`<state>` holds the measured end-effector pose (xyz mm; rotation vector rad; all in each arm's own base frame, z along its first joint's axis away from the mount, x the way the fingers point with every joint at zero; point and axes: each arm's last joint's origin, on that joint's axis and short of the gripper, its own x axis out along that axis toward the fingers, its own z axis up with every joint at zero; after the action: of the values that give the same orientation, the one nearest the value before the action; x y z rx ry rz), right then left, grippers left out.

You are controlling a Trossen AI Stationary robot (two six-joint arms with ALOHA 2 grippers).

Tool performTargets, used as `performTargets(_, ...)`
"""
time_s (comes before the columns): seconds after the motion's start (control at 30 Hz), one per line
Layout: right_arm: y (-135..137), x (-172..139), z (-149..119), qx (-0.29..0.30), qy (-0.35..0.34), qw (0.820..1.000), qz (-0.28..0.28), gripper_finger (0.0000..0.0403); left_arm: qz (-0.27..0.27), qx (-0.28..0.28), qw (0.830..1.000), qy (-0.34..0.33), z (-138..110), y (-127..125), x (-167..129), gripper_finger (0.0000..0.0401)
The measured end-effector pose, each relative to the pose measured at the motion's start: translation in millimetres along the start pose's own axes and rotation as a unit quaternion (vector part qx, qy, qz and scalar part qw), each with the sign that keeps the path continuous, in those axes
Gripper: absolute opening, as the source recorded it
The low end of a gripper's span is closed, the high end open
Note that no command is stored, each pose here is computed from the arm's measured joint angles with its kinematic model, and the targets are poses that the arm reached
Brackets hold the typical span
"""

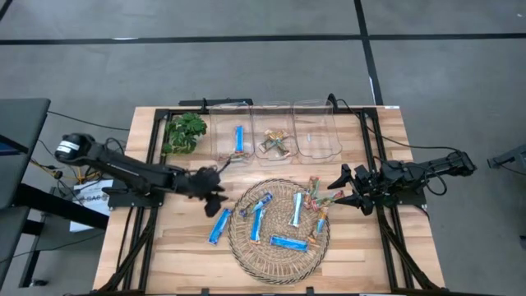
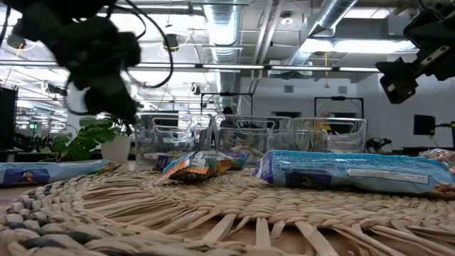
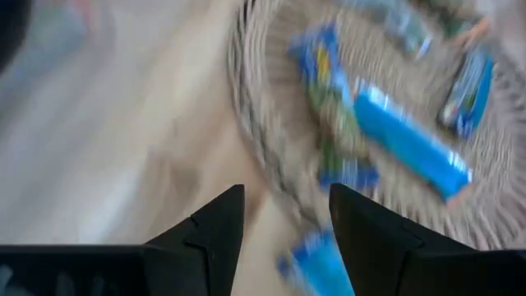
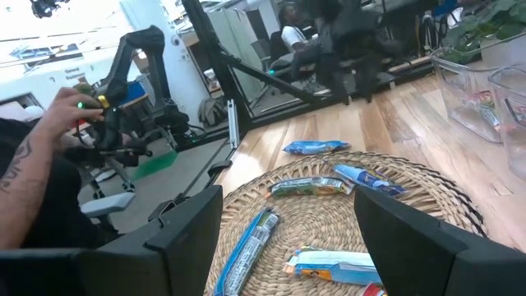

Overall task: Pick and place Granola Bars by type
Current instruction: Put the blue granola bar into the right transparent bin

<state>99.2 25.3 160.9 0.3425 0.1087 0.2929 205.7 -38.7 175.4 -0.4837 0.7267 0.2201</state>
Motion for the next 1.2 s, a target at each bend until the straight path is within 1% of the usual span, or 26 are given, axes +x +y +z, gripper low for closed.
performTargets(0.1, 0.1, 0.0, 0.1, 0.000, 0.000, 1.000, 0.000, 0.0271, 0.009, -0.036, 0.998, 0.047, -16.1, -5.8, -3.2, 0.0174)
performTargets(0.23, 0.0, 0.0, 0.1, 0.000, 0.000, 1.000, 0.000, 0.0271, 0.011, -0.077, 0.993, 0.084, -32.3, -14.8, -8.3, 0.0174)
performTargets(0.33, 0.0, 0.0, 0.1, 0.000, 0.000, 1.000, 0.000, 0.0271, 0.019, -0.099, 0.989, 0.104, -40.0, -23.1, -13.2, 0.0174)
performTargets(0.43, 0.0, 0.0, 0.0, 0.000, 0.000, 1.000, 0.000, 0.0271, 0.035, -0.110, 0.986, 0.123, -43.8, -33.7, -18.6, 0.0174)
performTargets(0.6, 0.0, 0.0, 0.1, 0.000, 0.000, 1.000, 0.000, 0.0271, 0.073, -0.102, 0.981, 0.151, -43.9, -54.5, -19.4, 0.0174)
performTargets(0.73, 0.0, 0.0, 0.1, 0.000, 0.000, 1.000, 0.000, 0.0271, 0.099, -0.086, 0.977, 0.170, -43.8, -69.2, -11.4, 0.0174)
performTargets(0.87, 0.0, 0.0, 0.1, 0.000, 0.000, 1.000, 0.000, 0.0271, 0.107, -0.080, 0.975, 0.179, -42.9, -81.7, -0.7, 0.0174)
performTargets(1.03, 0.1, 0.0, 0.1, 0.000, 0.000, 1.000, 0.000, 0.0271, 0.119, -0.070, 0.971, 0.193, -45.9, -92.7, 11.6, 0.0174)
performTargets(1.2, 0.0, 0.0, 0.0, 0.000, 0.000, 1.000, 0.000, 0.0271, 0.141, -0.068, 0.965, 0.212, -48.3, -96.6, 17.1, 0.0174)
